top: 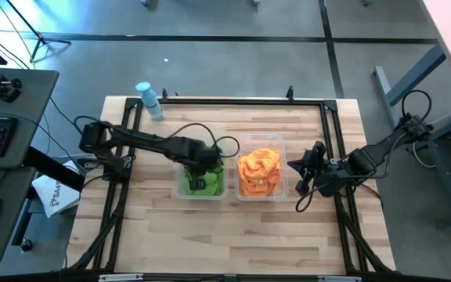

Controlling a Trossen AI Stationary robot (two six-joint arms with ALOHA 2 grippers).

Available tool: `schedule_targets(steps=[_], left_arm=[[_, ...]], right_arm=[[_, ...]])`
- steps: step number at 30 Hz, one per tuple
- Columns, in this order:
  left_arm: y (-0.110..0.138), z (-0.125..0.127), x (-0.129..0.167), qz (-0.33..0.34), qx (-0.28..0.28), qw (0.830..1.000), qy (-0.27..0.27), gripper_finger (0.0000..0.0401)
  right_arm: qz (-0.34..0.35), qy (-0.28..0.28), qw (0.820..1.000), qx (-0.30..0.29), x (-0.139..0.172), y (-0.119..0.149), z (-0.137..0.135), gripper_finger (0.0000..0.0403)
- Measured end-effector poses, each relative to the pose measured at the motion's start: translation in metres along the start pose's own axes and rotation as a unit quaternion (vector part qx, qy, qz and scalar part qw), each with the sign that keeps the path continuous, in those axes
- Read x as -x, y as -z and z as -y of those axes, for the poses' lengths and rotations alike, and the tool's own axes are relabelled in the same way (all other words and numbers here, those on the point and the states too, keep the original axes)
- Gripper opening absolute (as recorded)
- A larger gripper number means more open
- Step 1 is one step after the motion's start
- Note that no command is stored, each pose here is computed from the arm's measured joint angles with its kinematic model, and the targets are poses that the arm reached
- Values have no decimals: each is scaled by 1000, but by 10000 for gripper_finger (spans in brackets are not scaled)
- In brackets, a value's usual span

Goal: Sort microfiber towel by color & place in baskets
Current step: Put the green towel into the left transparent bin

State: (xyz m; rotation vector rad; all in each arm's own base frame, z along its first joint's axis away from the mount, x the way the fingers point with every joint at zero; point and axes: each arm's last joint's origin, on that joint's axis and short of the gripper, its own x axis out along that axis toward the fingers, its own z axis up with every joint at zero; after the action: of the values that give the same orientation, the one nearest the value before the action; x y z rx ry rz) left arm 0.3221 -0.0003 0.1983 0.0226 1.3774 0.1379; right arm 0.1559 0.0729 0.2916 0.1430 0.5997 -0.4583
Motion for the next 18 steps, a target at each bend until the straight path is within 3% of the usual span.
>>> schedule_targets(steps=[5, 10, 18], left_arm=[[-3, 1, -22, -30, 11, 999, -5, 3], [-4, 0, -23, -22, 27, 999, -7, 10], [-7, -2, -4, 12, 29, 1000, 2, 72]], right_arm=[[0, 0, 1000, -1, 0, 0, 0, 4], [-1, -1, 1000, -1, 0, 0, 0, 4], [-4, 1, 1000, 3, -1, 1, 0, 4]])
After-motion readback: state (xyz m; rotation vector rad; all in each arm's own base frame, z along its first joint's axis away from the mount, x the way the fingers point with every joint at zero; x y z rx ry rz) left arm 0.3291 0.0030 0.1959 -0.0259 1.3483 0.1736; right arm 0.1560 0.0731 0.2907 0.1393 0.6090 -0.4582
